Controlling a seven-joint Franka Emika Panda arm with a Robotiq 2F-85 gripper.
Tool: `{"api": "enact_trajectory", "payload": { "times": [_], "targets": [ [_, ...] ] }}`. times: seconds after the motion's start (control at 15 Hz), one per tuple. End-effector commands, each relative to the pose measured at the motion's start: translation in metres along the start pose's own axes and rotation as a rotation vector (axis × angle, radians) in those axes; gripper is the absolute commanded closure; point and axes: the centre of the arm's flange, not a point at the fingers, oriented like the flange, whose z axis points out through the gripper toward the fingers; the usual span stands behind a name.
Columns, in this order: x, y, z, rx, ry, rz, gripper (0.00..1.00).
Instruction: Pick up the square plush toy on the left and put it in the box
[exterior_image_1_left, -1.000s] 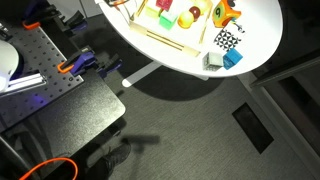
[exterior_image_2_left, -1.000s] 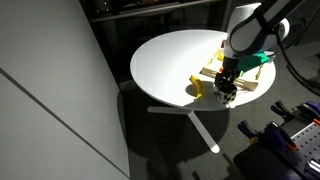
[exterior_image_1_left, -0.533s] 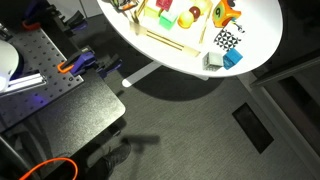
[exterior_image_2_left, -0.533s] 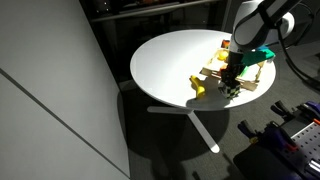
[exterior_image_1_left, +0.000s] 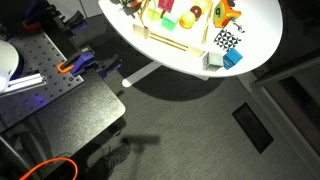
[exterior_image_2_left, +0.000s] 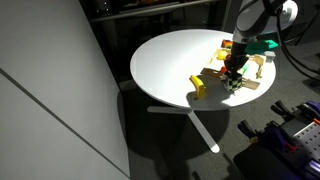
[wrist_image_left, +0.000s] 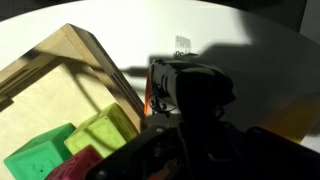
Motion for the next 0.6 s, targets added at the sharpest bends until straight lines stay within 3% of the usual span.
{"api": "enact_trajectory", "payload": {
  "times": [0.0, 0.53],
  "targets": [
    [0.007, 0.001, -0.028, 0.038, 0.015, -0.012, 0.94],
    [0.022, 0.037, -0.050, 0.039, 0.070, 0.059, 0.94]
  ]
}}
